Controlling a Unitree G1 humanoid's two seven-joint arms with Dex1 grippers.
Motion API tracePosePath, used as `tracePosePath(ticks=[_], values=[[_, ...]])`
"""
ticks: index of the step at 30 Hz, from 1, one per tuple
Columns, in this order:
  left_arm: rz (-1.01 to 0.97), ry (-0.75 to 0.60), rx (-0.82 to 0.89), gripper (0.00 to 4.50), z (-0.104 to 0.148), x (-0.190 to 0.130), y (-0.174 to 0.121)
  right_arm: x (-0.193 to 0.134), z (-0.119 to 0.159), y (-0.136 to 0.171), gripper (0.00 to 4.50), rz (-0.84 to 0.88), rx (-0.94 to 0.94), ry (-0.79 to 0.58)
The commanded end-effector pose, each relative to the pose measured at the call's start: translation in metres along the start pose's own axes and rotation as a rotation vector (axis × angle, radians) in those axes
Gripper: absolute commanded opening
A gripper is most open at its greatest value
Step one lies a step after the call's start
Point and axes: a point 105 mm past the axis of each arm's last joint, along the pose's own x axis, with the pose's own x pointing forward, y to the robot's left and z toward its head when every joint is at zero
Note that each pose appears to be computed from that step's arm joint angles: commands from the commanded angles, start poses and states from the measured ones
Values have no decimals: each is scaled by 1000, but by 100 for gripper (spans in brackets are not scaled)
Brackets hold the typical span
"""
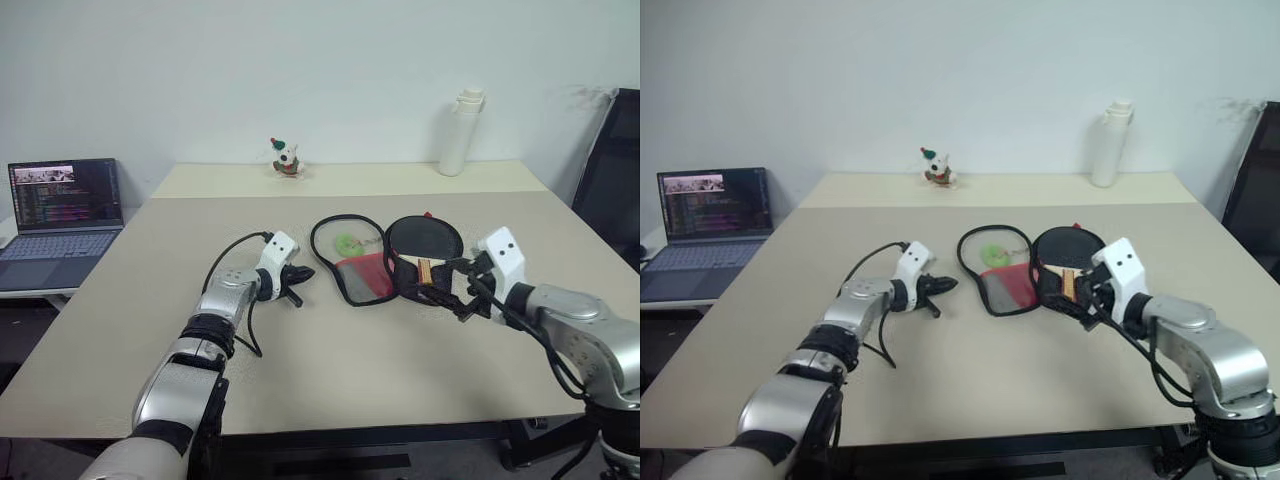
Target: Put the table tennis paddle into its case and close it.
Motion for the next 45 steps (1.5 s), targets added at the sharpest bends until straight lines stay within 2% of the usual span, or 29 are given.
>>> tracePosePath(ticks=[1, 17, 19, 23, 28, 32, 35, 40, 45], values=[[11, -39, 20, 2, 15, 7, -1, -9, 6, -5, 450, -27, -29, -27], [-58, -114, -43, 2, 51, 48, -43, -24, -3, -9, 450, -97, -17, -10], [-88, -148, -14, 2, 69, 53, -52, -27, -3, -9, 450, -107, -16, -8], [-160, -248, 49, 2, 121, 61, -76, -35, -6, -14, 450, -143, -8, 4], [-243, -291, 111, 2, 153, 74, -116, -42, -7, -15, 450, -174, -3, 11], [-282, -291, 133, 2, 156, 80, -135, -49, -9, -16, 450, -202, 3, 19], [-290, -295, 119, 2, 153, 80, -134, -51, -10, -18, 450, -220, 12, 21], [-275, -321, 63, 2, 144, 67, -108, -42, -12, -24, 450, -233, 52, 10], [-261, -342, 18, 2, 123, 47, -73, -15, -10, -40, 450, -252, 144, -17]])
